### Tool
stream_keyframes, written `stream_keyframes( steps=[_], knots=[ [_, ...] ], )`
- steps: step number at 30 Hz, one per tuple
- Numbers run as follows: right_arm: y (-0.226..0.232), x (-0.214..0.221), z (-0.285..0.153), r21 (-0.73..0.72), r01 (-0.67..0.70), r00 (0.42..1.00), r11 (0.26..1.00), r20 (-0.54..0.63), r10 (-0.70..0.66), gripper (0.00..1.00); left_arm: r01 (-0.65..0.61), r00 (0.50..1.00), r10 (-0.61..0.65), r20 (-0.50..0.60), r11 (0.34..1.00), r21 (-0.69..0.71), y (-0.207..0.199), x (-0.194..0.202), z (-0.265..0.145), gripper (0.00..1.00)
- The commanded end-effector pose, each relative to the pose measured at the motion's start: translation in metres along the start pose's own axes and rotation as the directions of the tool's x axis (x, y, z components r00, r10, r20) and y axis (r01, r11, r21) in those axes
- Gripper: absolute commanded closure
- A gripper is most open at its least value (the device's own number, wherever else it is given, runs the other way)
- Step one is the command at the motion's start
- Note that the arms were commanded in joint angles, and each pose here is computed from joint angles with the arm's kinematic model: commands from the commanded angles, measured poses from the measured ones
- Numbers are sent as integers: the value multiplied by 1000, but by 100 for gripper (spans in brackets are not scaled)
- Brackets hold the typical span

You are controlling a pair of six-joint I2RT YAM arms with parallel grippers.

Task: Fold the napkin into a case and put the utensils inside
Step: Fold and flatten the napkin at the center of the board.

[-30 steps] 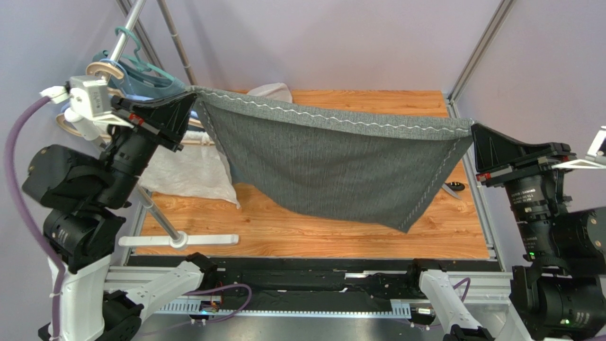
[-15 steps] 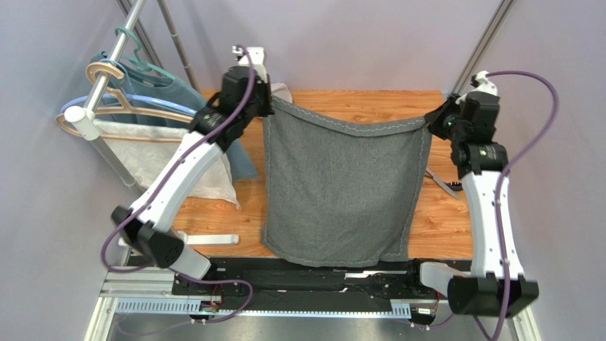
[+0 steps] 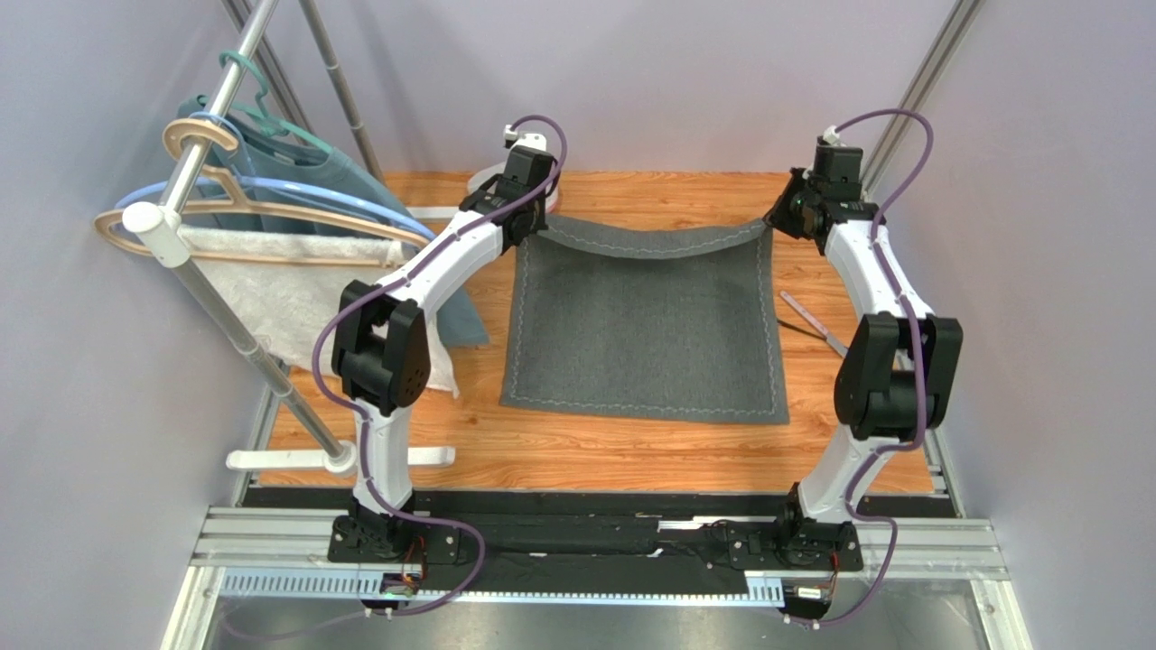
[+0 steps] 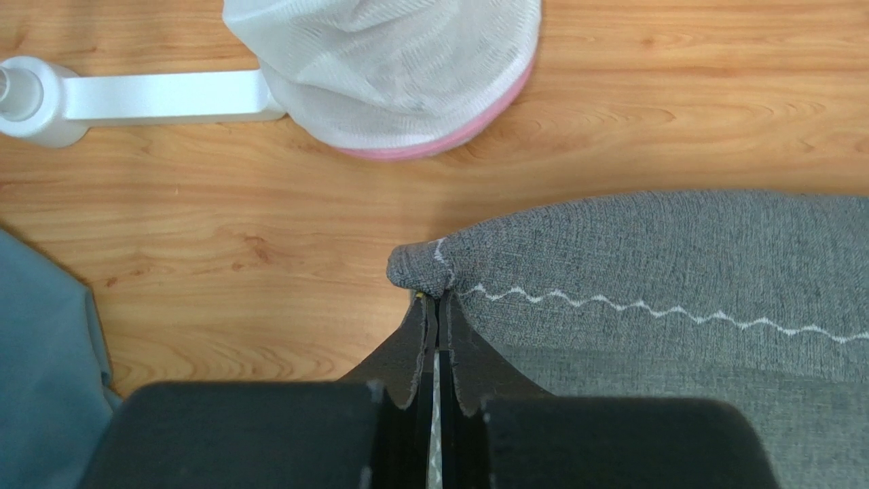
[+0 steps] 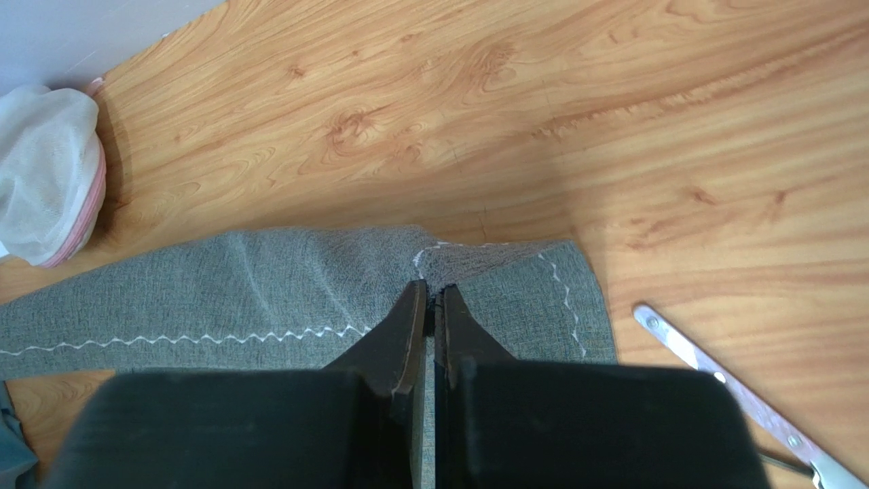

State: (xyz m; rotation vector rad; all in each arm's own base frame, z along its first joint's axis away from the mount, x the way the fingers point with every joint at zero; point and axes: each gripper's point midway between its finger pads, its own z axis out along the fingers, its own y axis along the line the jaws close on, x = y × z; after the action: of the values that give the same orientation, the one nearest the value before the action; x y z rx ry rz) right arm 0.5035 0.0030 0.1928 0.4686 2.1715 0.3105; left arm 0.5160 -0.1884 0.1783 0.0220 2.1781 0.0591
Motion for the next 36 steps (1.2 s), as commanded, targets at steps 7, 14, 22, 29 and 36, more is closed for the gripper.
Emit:
stream_keyframes(
  steps=[7,14,22,29,36],
  knots=[
    [14,9,-9,-52,-41,996,998,-81,36,100,17,1000,-17,21,1000,22,6,-23,-1,100],
    [-15,74,-69,90,-110,968,990,-216,127,100,63,971,-21,-239,984,166,-1,27,-64,100],
    [-42,114,-124,190,-35,952,981,-293,91,100,88,930,27,-366,952,293,-1,67,-123,100],
    [-63,154,-142,238,6,927,971,-365,84,100,53,894,124,-430,924,377,2,105,-144,100],
    [-80,181,-145,305,4,908,952,-399,124,100,72,826,194,-529,895,440,-12,150,-144,100]
  ],
)
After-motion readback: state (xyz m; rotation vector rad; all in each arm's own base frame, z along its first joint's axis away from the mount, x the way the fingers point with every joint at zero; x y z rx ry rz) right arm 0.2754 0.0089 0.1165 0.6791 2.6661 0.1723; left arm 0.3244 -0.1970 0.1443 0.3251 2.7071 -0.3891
